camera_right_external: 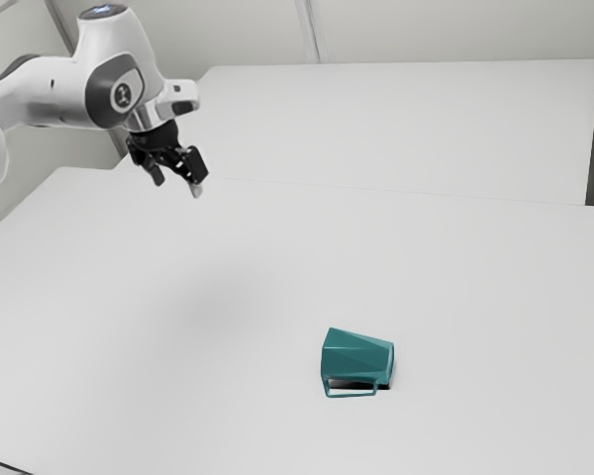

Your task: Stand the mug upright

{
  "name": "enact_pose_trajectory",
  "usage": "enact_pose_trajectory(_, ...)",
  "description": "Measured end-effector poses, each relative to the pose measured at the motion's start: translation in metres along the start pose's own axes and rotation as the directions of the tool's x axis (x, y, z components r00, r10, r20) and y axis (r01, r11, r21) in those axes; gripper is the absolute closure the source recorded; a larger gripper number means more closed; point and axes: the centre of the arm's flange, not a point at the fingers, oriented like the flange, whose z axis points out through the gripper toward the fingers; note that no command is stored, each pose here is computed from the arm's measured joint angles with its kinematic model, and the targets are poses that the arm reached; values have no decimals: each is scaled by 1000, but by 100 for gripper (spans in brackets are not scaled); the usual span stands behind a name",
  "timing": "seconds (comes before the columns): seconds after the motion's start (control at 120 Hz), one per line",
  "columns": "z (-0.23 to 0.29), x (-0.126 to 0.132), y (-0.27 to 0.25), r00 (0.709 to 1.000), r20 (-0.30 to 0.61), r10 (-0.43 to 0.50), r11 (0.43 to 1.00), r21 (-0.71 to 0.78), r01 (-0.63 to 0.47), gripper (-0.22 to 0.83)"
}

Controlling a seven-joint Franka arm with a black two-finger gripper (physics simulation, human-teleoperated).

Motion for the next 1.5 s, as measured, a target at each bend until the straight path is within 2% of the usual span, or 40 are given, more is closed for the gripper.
enact_pose_trajectory(0.2, -18, -92, 20, 996, -78, -46, 993, -109, 37, 0)
enact_pose_trajectory(0.292, 2, -112, 32, 993, -67, -97, 973, -215, 81, 0)
enact_pose_trajectory(0.5, 69, -132, 90, 989, -36, -143, 912, -393, 118, 0)
enact_pose_trajectory(0.75, 114, -133, 118, 961, -30, -274, 849, -478, 227, 0)
enact_pose_trajectory(0.933, 149, -126, 137, 937, 19, -350, 800, -515, 309, 0)
enact_pose_trajectory(1.233, 186, -134, 162, 880, 100, -464, 665, -618, 420, 0)
enact_pose_trajectory(1.358, 193, -134, 175, 877, 103, -469, 633, -654, 415, 0)
enact_pose_trajectory(1.5, 199, -136, 184, 899, 68, -432, 640, -679, 359, 0)
